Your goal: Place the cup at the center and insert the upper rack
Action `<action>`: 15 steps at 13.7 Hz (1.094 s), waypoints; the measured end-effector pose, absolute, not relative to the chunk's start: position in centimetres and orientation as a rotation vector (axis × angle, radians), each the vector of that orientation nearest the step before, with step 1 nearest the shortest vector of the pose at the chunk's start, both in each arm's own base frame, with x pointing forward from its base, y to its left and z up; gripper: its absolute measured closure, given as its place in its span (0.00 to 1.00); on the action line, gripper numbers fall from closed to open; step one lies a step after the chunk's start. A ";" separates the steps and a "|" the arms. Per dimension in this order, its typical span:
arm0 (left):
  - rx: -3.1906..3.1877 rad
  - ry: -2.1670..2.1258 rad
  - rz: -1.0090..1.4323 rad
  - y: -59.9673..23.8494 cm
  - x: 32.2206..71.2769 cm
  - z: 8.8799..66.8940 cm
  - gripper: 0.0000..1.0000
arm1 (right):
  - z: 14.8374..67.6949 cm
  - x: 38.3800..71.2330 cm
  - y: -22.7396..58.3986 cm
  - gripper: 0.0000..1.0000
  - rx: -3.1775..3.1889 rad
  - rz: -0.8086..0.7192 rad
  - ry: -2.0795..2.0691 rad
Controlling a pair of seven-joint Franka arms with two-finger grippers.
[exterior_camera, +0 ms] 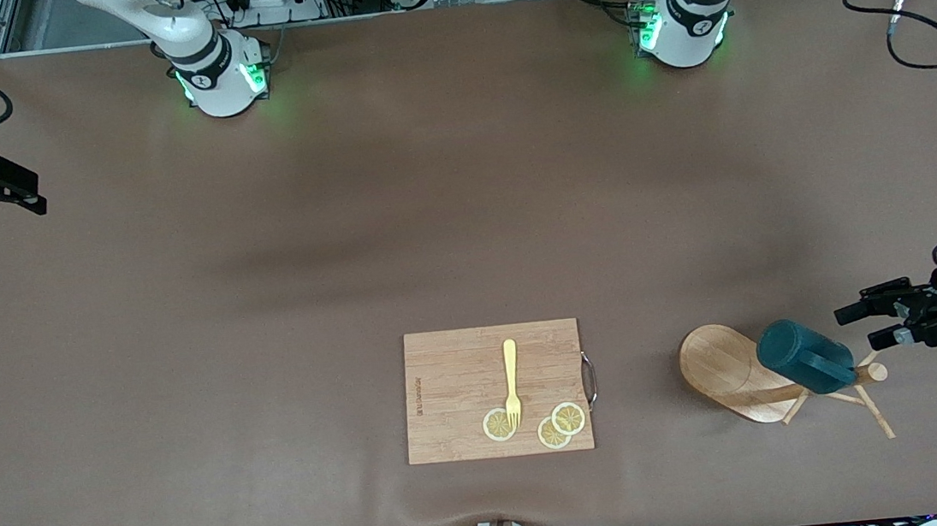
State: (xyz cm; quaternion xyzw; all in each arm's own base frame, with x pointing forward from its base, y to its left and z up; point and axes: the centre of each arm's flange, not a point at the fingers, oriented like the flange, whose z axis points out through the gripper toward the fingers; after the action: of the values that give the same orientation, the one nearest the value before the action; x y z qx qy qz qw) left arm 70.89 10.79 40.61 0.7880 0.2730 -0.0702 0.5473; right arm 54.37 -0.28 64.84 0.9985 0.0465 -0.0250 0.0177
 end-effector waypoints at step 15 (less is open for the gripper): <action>2.989 0.136 0.025 -2.0 65.2 55.8 0.00 | 64.8 54.3 -0.3 0.00 3.102 -0.086 0.144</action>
State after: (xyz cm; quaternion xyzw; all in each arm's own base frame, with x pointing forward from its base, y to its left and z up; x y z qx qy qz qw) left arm 65.23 -1.96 55.80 0.9961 0.0453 0.0084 0.0747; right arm 54.31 -0.29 64.81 0.9984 0.0463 -0.0276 0.0176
